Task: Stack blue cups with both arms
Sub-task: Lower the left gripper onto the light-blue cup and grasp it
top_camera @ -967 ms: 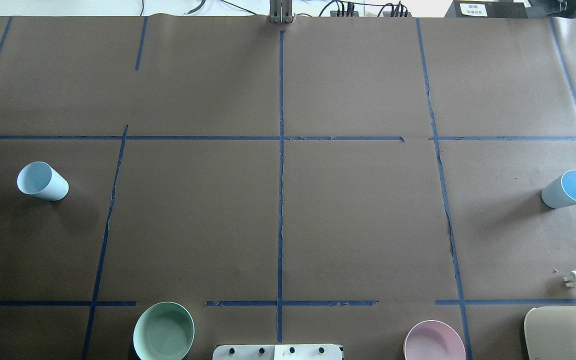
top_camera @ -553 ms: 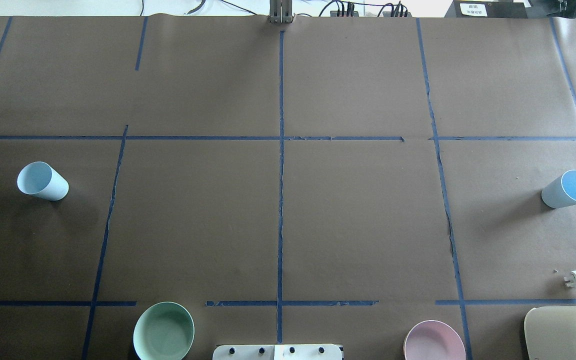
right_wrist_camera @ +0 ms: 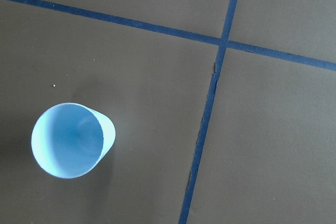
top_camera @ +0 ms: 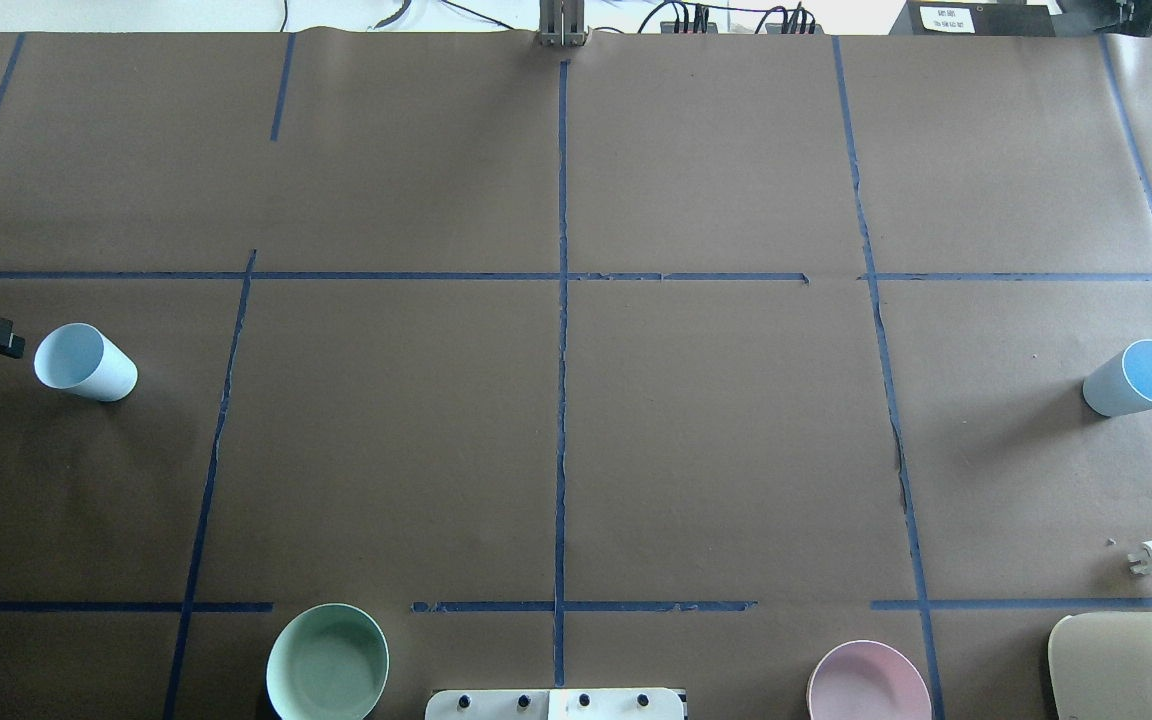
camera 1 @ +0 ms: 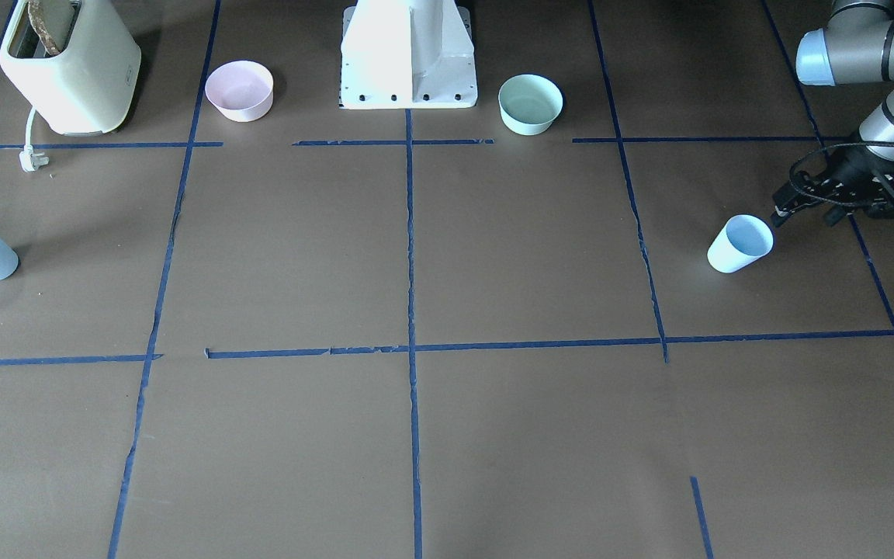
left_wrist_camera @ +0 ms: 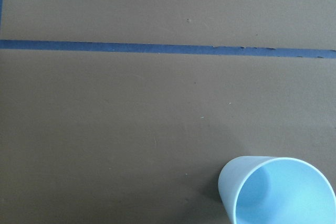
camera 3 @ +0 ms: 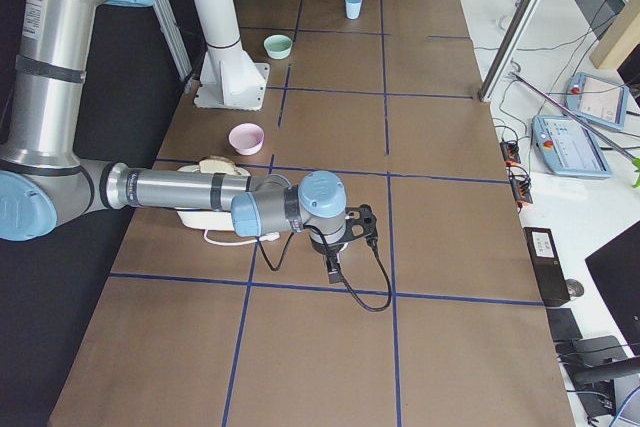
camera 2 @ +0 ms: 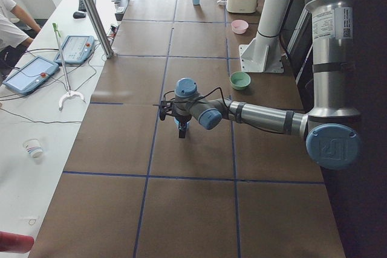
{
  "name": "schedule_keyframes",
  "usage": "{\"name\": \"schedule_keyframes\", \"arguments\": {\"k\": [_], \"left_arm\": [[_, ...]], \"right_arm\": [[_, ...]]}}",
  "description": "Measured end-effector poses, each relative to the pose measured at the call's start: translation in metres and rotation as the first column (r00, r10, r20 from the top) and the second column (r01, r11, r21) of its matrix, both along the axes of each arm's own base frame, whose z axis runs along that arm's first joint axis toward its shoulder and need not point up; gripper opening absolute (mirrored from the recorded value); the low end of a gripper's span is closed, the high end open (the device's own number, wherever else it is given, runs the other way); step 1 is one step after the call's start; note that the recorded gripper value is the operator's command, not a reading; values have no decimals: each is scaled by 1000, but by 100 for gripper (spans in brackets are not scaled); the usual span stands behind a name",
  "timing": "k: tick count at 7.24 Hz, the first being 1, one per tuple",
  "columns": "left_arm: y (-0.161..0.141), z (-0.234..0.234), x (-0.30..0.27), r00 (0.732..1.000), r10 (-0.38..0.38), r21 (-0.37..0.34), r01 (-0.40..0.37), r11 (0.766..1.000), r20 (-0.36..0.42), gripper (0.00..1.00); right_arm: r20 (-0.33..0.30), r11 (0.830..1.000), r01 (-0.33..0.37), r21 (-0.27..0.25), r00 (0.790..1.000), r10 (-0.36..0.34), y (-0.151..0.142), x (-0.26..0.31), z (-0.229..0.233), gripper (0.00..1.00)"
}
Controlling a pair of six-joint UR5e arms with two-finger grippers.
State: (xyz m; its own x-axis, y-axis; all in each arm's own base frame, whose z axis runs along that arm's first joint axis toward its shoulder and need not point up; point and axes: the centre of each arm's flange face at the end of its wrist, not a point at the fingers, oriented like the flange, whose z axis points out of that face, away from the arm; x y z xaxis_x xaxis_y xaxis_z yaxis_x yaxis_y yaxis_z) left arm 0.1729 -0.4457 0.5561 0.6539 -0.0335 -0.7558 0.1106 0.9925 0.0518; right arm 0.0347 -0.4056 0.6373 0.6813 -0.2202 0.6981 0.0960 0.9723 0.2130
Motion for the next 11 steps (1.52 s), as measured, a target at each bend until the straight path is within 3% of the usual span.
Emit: {"name": "schedule_keyframes", "arguments": {"k": [4, 5, 6, 7, 8, 11], "left_arm": [[-16, 2, 32, 1000, -8, -46, 7, 999, -10, 94], [-12, 4, 45, 1000, 16, -49, -16, 999, -8, 83], [-7, 8, 57, 999, 40, -55, -40, 998, -4, 38], [-3, 11, 65, 999, 54, -57, -53, 997, 4, 5], [-2, 13, 68, 998, 55, -54, -54, 997, 14, 0], [-6, 3, 74, 998, 55, -40, -54, 998, 6, 0]], "right_arm": [[1, 1000, 0, -2, 1000, 0, 1, 0, 1, 100], [1, 1000, 0, -4, 1000, 0, 1, 0, 2, 100], [2, 1000, 1, -4, 1000, -1, 1, 0, 2, 100], [5, 1000, 2, -4, 1000, -2, 1, 0, 2, 100], [11, 1000, 3, -4, 1000, -3, 1, -1, 1, 100], [16, 1000, 4, -5, 1000, -4, 1, -1, 1, 100]]}}
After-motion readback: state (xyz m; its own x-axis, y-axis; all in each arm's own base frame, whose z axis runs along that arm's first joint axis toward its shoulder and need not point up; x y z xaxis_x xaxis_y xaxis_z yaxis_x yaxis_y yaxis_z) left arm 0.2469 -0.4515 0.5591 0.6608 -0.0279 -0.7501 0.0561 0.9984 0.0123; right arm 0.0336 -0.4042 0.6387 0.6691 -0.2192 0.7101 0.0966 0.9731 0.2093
